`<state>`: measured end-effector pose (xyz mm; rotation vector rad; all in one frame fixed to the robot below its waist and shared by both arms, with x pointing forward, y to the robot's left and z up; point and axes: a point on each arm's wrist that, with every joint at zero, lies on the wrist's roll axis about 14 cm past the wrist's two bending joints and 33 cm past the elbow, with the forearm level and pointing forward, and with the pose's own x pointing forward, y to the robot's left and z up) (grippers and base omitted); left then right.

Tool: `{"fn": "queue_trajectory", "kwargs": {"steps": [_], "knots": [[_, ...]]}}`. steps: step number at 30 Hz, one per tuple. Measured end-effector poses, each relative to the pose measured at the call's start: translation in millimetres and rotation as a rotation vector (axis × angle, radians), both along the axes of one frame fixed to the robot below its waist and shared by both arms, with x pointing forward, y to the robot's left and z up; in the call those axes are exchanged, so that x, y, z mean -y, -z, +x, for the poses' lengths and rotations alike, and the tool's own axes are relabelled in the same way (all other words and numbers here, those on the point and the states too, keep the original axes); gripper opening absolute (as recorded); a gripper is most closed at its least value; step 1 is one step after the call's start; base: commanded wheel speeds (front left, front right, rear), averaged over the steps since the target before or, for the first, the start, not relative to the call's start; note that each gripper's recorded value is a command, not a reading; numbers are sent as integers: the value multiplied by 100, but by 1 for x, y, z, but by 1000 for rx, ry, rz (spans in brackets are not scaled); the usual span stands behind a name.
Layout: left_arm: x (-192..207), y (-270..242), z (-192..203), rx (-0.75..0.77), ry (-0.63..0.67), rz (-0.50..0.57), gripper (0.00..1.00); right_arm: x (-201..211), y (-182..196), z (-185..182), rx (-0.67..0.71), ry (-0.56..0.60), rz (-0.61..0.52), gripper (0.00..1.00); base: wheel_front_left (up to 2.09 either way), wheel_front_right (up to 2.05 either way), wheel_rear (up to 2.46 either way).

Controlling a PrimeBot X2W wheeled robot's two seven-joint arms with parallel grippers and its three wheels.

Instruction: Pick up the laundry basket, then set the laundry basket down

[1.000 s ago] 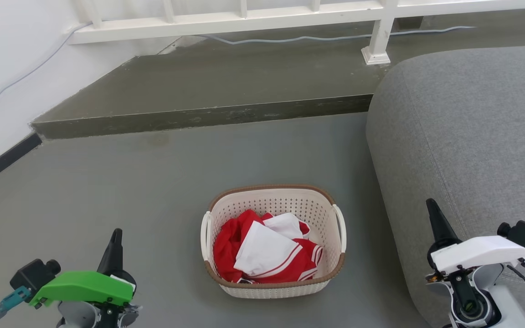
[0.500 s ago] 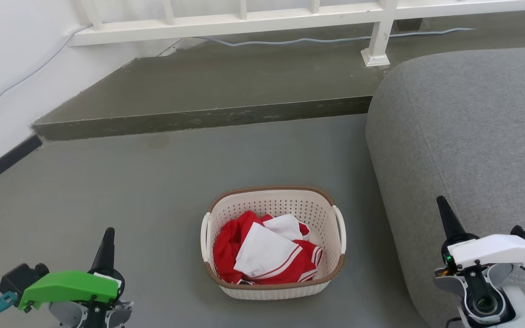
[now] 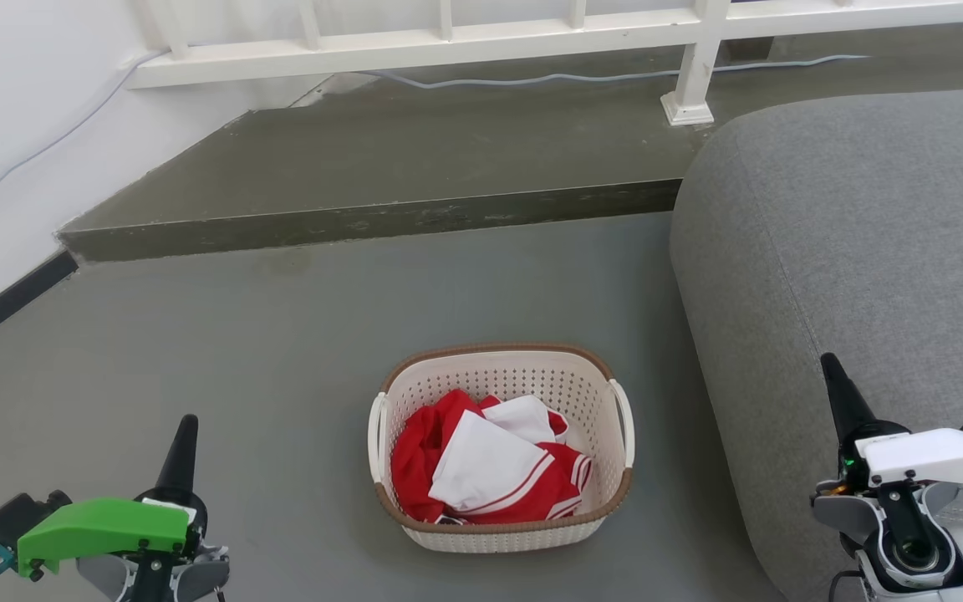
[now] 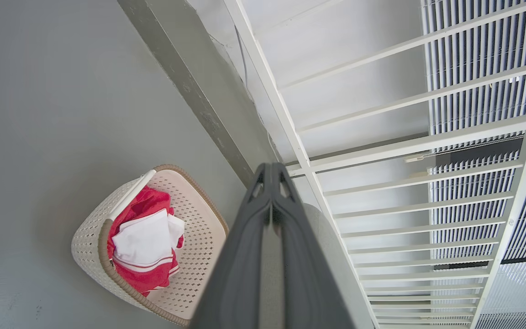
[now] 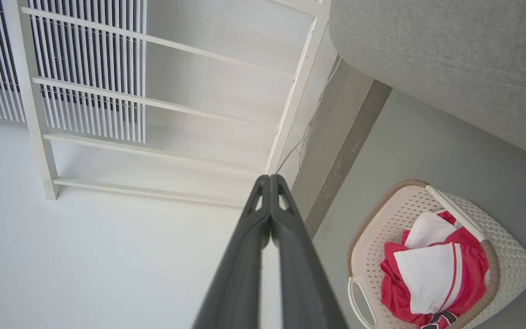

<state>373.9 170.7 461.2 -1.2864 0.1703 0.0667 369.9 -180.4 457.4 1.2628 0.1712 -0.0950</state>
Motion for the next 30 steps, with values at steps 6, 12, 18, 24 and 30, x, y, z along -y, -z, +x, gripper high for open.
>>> {"fn": "queue_trajectory", "kwargs": {"steps": [6, 12, 18, 24, 30], "knots": [[-3, -4, 1, 12, -13, -62, 0, 5, -4, 2, 15, 22, 68, 0, 0, 0, 0], [-7, -7, 1, 23, -24, -132, 0, 12, -8, 3, 30, 48, 146, 0, 0, 0, 0], [-12, -11, 2, 38, -42, -193, 0, 17, -11, 3, 45, 69, 214, 0, 0, 0, 0], [-14, -14, 2, 49, -47, -254, 0, 22, -14, 3, 63, 89, 282, 0, 0, 0, 0], [-17, -16, 2, 56, -57, -286, 0, 25, -15, 2, 68, 101, 310, 0, 0, 0, 0]]}}
